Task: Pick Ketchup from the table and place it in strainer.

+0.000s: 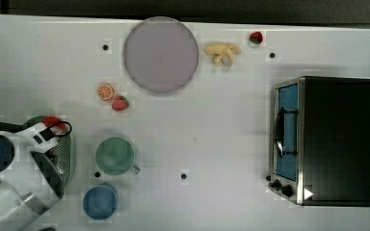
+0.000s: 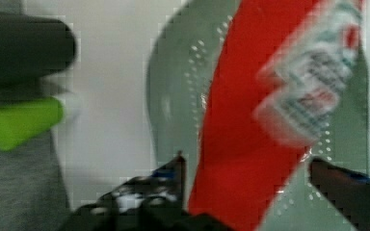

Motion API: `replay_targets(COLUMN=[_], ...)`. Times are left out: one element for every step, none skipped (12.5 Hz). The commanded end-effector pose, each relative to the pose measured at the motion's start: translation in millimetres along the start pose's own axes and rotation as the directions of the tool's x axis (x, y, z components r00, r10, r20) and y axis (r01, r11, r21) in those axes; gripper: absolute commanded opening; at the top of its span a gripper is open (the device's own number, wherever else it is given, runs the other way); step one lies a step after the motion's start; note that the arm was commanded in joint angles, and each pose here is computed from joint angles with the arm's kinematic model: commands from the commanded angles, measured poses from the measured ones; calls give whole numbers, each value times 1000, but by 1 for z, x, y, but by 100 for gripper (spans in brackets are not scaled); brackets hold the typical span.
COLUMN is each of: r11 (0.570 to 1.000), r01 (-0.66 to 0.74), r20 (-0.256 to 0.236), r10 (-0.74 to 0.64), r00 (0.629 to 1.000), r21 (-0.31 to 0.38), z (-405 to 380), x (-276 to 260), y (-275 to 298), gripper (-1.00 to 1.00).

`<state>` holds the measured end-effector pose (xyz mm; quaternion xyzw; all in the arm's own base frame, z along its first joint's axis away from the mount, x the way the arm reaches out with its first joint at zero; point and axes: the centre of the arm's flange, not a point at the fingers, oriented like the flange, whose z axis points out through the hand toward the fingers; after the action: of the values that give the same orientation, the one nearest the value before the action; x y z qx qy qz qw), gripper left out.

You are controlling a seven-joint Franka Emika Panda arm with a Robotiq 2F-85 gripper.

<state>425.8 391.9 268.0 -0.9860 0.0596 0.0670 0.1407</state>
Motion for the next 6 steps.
replay_targets(r11=[999,998,994,985,974,966], r01=[-48,-68,-111,-172,-219,-241], r20=[-25,-35,-47,-58,-70,-92], r10=[49,68,111,171,214,233], r00=[998,997,993,984,974,968], r21=[13,11,0,-24,-62,-95], z=[4,-1,-11,-24,-40,-61], x=[3,6,10,13,17,23], y=[0,2,5,11,19,28], gripper=[100,100,100,100,100,100])
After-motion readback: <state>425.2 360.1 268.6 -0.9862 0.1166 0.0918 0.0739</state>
